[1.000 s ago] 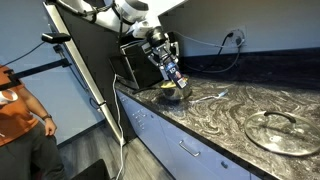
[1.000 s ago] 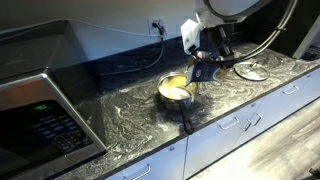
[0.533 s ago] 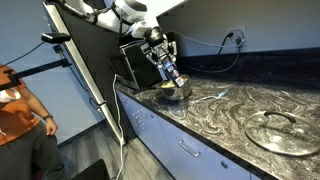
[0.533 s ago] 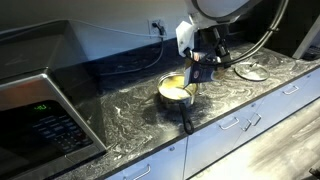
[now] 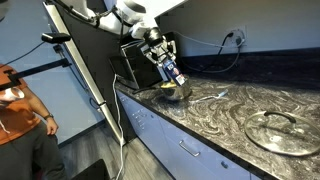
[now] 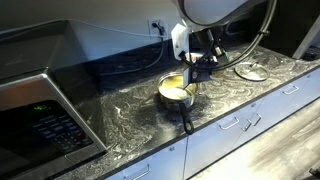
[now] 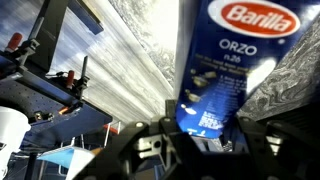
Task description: Pour the contents in the box into the pot
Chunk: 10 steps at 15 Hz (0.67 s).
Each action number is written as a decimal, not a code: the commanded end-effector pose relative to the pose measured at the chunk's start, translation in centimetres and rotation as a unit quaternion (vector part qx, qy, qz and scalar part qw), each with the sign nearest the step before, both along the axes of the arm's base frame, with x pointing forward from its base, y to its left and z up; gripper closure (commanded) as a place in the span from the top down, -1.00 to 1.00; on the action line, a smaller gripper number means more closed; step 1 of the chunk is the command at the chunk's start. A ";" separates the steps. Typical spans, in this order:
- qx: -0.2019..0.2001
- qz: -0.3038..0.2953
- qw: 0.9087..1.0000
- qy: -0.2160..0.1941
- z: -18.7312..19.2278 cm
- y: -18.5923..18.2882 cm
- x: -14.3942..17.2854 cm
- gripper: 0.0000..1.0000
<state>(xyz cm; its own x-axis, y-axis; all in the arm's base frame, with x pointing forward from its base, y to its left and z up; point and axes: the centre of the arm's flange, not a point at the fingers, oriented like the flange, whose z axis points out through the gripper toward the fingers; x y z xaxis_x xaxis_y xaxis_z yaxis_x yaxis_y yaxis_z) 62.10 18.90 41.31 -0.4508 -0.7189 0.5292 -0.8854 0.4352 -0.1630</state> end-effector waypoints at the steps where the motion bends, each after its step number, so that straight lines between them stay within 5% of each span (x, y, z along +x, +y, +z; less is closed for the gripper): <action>1: -0.027 -0.013 1.000 -0.005 0.8 1.4 0.9 -0.60; 10: -0.061 -0.020 0.998 -0.005 0.8 2.4 1.4 -0.60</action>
<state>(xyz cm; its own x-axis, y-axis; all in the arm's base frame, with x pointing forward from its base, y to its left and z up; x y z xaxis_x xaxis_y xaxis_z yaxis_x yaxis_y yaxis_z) 62.73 20.60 41.13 -0.4620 -0.6633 0.5887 -0.8782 0.4347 -0.1994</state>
